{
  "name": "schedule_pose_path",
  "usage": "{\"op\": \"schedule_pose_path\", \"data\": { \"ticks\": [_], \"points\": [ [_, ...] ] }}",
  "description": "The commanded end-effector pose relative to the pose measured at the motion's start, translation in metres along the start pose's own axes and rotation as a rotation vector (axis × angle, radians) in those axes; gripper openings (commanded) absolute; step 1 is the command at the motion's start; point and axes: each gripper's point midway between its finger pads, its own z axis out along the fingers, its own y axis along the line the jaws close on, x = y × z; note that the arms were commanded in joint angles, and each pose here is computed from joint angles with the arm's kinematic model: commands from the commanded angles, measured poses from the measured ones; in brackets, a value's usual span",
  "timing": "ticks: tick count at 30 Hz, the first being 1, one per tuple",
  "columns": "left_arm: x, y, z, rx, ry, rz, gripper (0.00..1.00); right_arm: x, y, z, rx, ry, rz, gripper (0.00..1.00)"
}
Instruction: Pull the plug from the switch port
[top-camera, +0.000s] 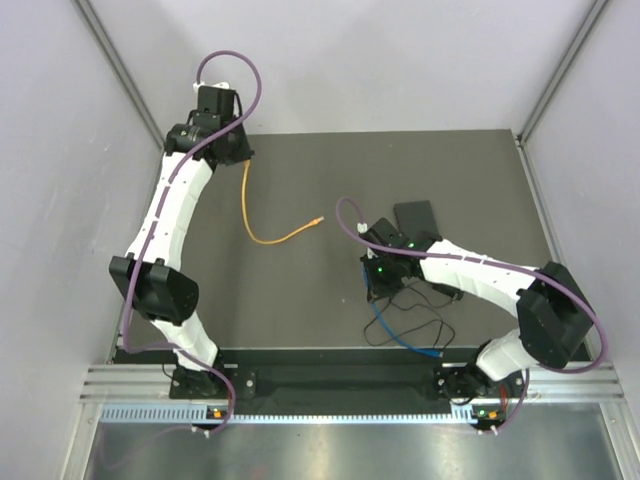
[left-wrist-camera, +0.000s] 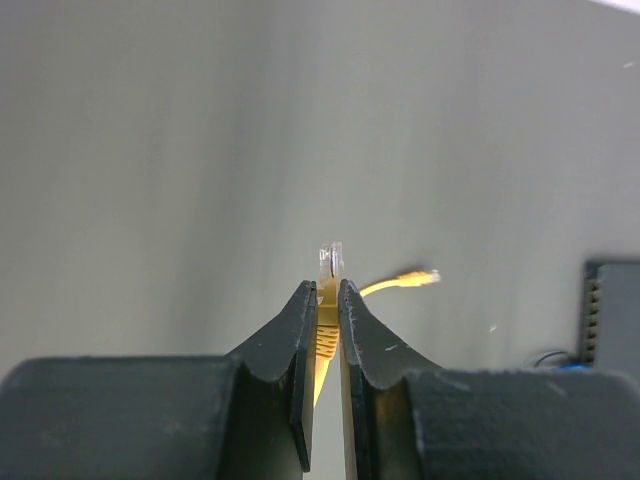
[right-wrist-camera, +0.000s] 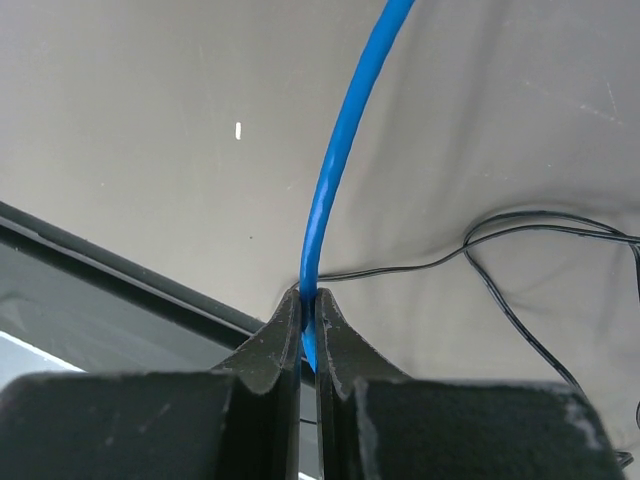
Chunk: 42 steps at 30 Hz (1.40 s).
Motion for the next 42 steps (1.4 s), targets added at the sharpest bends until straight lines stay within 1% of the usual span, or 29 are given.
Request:
{"op": "schedule_pose_path", "data": {
  "ticks": [1, 2, 3, 5, 6, 7, 8, 11, 14, 15, 17, 18, 19, 20, 21, 22, 23, 24, 25, 26, 29, 31, 34, 35, 36, 37, 38, 41, 42],
  "points": [
    [-0.028, -0.019, 0.015, 0.115, -0.054, -0.030, 0.00, -0.014, 0.002, -0.002, -0.014, -0.034, -0.009, 0.00],
    [-0.035, -0.020, 0.018, 0.131, -0.057, -0.029, 0.00, -0.014, 0.003, 0.000, -0.019, -0.028, -0.009, 0.00],
    [-0.023, -0.005, 0.040, 0.093, 0.017, -0.044, 0.00, -0.017, 0.008, -0.002, -0.034, -0.031, -0.018, 0.00],
    [-0.017, -0.007, 0.053, 0.151, 0.079, -0.076, 0.00, -0.018, 0.010, 0.000, -0.034, -0.021, -0.023, 0.00],
    [-0.007, -0.001, 0.067, 0.138, 0.121, -0.107, 0.00, -0.021, 0.011, -0.001, -0.035, -0.025, -0.025, 0.00],
    [-0.005, 0.013, 0.074, 0.115, 0.138, -0.137, 0.00, -0.025, 0.014, -0.001, -0.038, -0.031, -0.024, 0.00],
    [0.008, 0.021, 0.084, 0.104, 0.175, -0.156, 0.00, -0.028, 0.015, -0.002, -0.039, -0.035, -0.023, 0.00],
    [0.025, 0.049, 0.104, 0.054, 0.203, -0.203, 0.00, -0.034, 0.021, -0.002, -0.048, -0.039, -0.018, 0.00],
    [0.027, 0.078, 0.114, -0.006, 0.200, -0.202, 0.00, -0.039, 0.026, -0.003, -0.055, -0.042, -0.015, 0.00],
    [0.031, 0.091, 0.122, -0.048, 0.210, -0.167, 0.00, -0.039, 0.028, -0.003, -0.053, -0.038, -0.019, 0.00],
    [0.028, 0.103, 0.133, -0.098, 0.217, -0.129, 0.00, -0.040, 0.029, -0.004, -0.055, -0.037, -0.022, 0.00],
    [0.031, 0.114, 0.134, -0.149, 0.233, -0.091, 0.00, -0.040, 0.029, -0.005, -0.054, -0.036, -0.020, 0.00],
    [0.030, 0.118, 0.136, -0.164, 0.237, -0.078, 0.07, -0.040, 0.029, -0.005, -0.054, -0.033, -0.023, 0.00],
    [0.022, 0.118, 0.136, -0.166, 0.221, -0.069, 0.11, -0.040, 0.030, -0.006, -0.057, -0.033, -0.022, 0.00],
    [0.026, 0.121, 0.139, -0.180, 0.243, -0.065, 0.18, -0.039, 0.032, -0.006, -0.065, -0.026, -0.026, 0.01],
    [0.024, 0.123, 0.139, -0.193, 0.238, -0.064, 0.35, -0.040, 0.032, -0.005, -0.065, -0.021, -0.024, 0.01],
    [0.021, 0.123, 0.137, -0.197, 0.227, -0.071, 0.46, -0.039, 0.034, -0.006, -0.069, -0.019, -0.029, 0.01],
    [0.020, 0.123, 0.134, -0.205, 0.218, -0.090, 0.55, -0.039, 0.035, -0.006, -0.073, -0.018, -0.030, 0.01],
    [0.017, 0.121, 0.133, -0.201, 0.203, -0.100, 0.65, -0.040, 0.035, -0.005, -0.073, -0.016, -0.029, 0.01],
    [0.018, 0.118, 0.127, -0.185, 0.201, -0.107, 0.98, -0.040, 0.035, -0.005, -0.073, -0.013, -0.028, 0.01],
    [0.019, 0.102, 0.114, -0.129, 0.201, -0.131, 0.98, -0.041, 0.038, -0.004, -0.081, -0.010, -0.029, 0.04],
    [0.022, 0.092, 0.107, -0.122, 0.202, -0.142, 0.98, -0.043, 0.040, -0.003, -0.089, -0.005, -0.031, 0.05],
    [0.024, 0.081, 0.084, -0.089, 0.190, -0.190, 0.99, -0.047, 0.046, -0.005, -0.105, 0.003, -0.046, 0.11],
    [0.023, 0.072, 0.073, -0.035, 0.167, -0.206, 0.99, -0.048, 0.047, -0.006, -0.108, 0.006, -0.060, 0.17],
    [0.022, 0.058, 0.067, 0.043, 0.160, -0.231, 0.99, -0.050, 0.049, -0.011, -0.109, 0.007, -0.064, 0.21],
    [0.023, 0.053, 0.061, 0.077, 0.152, -0.246, 0.99, -0.051, 0.050, -0.012, -0.113, 0.007, -0.071, 0.25],
    [0.033, 0.036, 0.049, 0.128, 0.163, -0.241, 0.99, -0.053, 0.051, -0.014, -0.115, 0.006, -0.079, 0.35],
    [0.046, 0.004, 0.035, 0.223, 0.187, -0.245, 0.99, -0.056, 0.052, -0.018, -0.115, 0.007, -0.088, 0.52],
    [0.055, -0.013, 0.030, 0.257, 0.212, -0.228, 0.99, -0.060, 0.051, -0.020, -0.110, 0.000, -0.084, 0.53]
  ]
}}
